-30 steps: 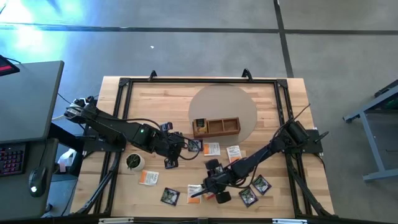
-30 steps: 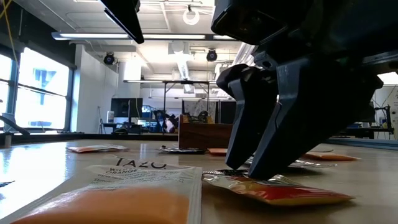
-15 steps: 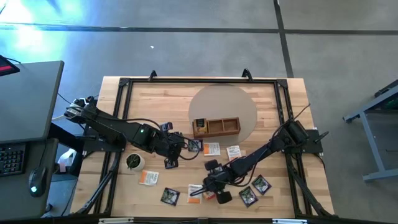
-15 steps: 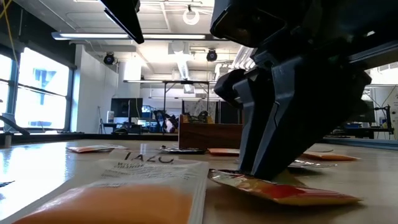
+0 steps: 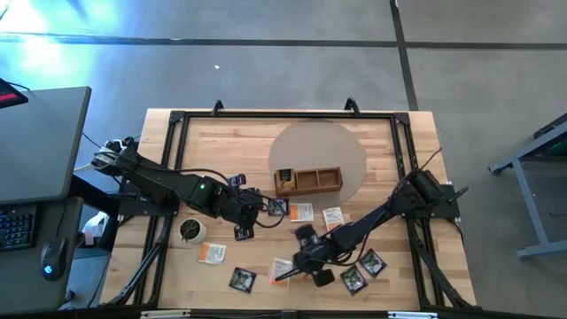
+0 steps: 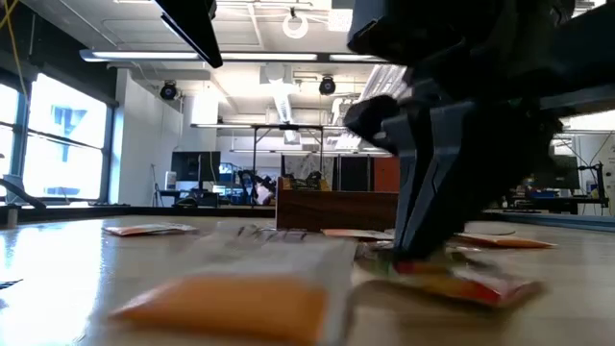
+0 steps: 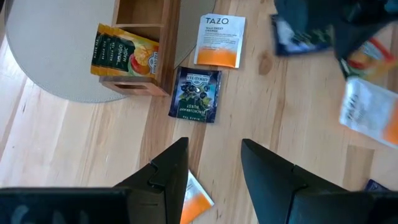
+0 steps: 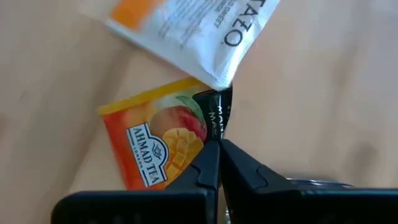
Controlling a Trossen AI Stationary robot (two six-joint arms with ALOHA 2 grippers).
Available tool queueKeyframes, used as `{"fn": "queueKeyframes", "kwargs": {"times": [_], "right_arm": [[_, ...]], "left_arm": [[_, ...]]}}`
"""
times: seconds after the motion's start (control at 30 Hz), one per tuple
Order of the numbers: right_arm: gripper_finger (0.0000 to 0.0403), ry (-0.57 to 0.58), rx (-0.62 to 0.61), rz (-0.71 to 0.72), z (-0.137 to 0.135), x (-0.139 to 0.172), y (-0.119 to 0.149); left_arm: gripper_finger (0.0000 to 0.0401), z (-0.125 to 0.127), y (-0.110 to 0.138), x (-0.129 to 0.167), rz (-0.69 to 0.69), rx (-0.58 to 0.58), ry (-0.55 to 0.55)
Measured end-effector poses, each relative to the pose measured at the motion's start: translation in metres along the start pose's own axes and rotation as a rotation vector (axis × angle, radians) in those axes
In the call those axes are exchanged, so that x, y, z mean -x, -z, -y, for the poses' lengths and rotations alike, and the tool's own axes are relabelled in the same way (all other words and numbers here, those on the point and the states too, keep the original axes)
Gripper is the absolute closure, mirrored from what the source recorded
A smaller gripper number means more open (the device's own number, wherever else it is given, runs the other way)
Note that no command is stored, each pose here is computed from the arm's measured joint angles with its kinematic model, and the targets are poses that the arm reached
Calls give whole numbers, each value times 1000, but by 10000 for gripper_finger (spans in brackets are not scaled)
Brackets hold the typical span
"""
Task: Pick & Place Tea
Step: Put the yellow tea bag into the left section of the wooden organizer
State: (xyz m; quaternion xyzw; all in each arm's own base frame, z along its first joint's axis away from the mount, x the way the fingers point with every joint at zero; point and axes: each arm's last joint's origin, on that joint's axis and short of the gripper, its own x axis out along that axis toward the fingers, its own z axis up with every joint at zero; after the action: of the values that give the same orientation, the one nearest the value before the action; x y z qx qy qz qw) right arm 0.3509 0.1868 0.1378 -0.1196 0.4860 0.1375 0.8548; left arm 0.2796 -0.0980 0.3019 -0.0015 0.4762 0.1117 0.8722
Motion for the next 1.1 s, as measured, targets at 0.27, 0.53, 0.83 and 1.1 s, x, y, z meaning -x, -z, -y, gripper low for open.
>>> {"fn": "queueKeyframes", "kwargs": {"times": [0.27,0.53,0.83,1.1], "right_arm": [[397,303,4,-75,24,41,2],[399,655,-38,-81,79,41,0],[401,946,-311,-31,154,47,5],[402,893,-274,-8,170,44,1]], "left_arm": [[256,-1,0,0,18,-1,-40],[256,-3,2,0,5,-10,-82],[256,-5,5,0,-18,-3,-108],[256,-6,5,0,-18,-5,-129]]}}
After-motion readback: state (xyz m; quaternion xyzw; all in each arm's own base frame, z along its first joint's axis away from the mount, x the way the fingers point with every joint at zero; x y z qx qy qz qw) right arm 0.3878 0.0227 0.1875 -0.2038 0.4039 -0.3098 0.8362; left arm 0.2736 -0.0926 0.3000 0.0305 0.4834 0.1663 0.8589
